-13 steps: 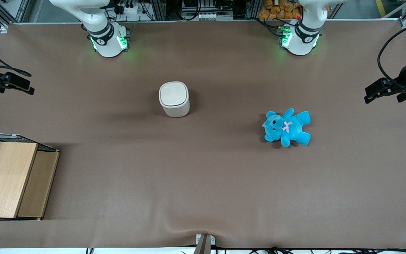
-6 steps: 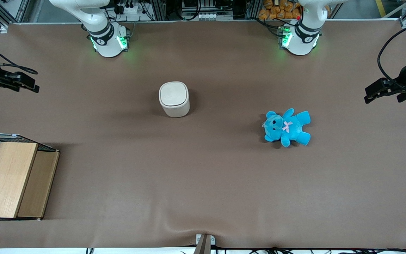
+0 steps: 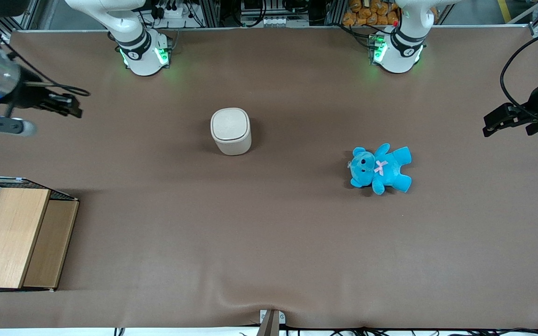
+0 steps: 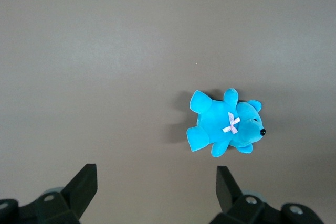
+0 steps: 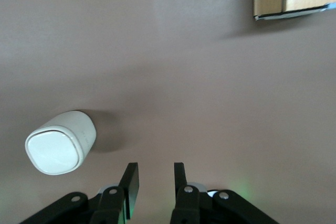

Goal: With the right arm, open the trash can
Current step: 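Move the open right gripper toward the white trash can's lid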

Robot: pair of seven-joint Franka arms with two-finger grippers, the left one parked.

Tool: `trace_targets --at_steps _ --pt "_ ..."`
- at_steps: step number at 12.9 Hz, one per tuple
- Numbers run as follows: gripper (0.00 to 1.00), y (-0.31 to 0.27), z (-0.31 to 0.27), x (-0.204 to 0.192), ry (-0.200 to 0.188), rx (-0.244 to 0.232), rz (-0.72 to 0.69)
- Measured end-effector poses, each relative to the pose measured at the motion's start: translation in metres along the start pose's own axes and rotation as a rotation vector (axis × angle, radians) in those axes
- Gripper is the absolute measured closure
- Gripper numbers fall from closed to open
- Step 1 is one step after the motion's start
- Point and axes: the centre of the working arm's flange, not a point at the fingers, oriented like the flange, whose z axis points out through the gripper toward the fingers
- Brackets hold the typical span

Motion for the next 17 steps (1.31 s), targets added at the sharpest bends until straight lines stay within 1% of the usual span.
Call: trace_targets --at_steps 1,2,3,5,7,8,11,14,17 --pt "0.74 -0.015 0.002 -0.005 -0.004 -0.006 -0.007" --pt "0.88 -0.028 0.006 -0.01 -0.015 -0.004 -0.016" --pt "0.98 -0.038 0.012 -0.013 -0.037 0.015 -0.013" --pt "0.99 -0.045 0.02 -0.016 -0.071 0.045 0.013" --pt "0.99 -0.056 0.025 -0.02 -0.082 0.045 0.005" --pt "0.99 -0.064 0.029 -0.023 -0.078 0.044 -0.006" --pt "0.99 -0.087 0.054 -0.034 -0.05 0.04 -0.03" --pt "0.99 -0.119 0.084 -0.056 -0.031 0.021 0.005" --pt "0.99 -0.154 0.121 -0.078 0.0 0.007 -0.003"
